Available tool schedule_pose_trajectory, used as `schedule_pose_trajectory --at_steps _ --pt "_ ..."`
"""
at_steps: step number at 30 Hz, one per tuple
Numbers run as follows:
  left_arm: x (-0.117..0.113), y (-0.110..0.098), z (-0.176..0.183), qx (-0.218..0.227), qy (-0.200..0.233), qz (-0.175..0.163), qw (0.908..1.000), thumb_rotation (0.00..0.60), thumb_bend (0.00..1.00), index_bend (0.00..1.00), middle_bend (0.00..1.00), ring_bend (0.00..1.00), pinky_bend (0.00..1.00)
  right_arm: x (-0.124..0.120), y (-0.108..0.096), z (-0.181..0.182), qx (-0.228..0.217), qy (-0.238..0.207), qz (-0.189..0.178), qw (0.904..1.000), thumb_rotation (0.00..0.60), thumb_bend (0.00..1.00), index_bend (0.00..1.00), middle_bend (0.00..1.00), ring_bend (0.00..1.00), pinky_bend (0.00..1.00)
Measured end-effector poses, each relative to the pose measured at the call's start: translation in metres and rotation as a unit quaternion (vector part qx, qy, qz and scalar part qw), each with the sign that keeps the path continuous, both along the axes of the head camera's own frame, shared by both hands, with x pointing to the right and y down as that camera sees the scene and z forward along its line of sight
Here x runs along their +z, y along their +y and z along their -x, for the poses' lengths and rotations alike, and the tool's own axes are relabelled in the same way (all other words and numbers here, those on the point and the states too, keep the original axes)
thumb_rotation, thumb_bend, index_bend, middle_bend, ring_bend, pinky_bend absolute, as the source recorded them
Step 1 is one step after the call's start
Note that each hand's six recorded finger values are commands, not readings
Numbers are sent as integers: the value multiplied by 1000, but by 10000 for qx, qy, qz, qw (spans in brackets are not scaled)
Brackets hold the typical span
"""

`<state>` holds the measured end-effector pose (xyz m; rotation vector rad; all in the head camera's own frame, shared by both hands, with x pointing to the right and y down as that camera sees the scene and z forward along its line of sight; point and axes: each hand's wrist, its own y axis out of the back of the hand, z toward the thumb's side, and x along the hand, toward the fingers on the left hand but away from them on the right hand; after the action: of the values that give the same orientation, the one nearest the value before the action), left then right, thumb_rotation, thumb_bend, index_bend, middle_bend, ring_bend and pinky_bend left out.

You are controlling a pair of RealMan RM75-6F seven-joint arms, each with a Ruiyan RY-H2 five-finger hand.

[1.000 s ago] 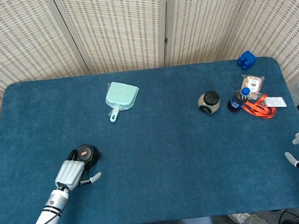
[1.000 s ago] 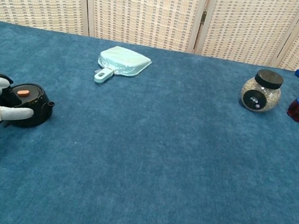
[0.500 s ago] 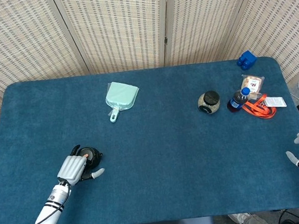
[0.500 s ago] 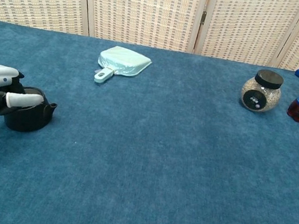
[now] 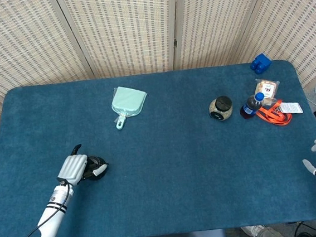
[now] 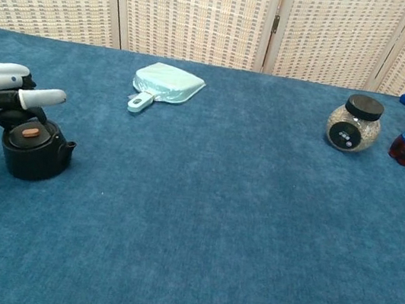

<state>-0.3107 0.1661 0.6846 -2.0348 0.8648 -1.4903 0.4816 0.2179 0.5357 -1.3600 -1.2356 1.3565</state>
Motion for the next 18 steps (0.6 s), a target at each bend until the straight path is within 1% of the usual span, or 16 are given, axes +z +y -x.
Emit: schedule_pose_trajectory --at_steps 4,9,18 --pt "-4 -6 7 -154 -25 -71 9999 0 30 999 1000 907 0 0 0 0 6 -3 -8 10000 600 174 514 409 249 231" --pt "-11 -9 13 -287 -64 -197 9994 0 40 1000 1000 924 0 0 1 1 9 -4 -6 10000 600 174 515 408 247 231" --pt "-22 -11 24 -479 -115 -397 9980 0 233 1000 1000 938 0 -1 2 1 19 -3 -11 10000 600 174 514 406 245 231"
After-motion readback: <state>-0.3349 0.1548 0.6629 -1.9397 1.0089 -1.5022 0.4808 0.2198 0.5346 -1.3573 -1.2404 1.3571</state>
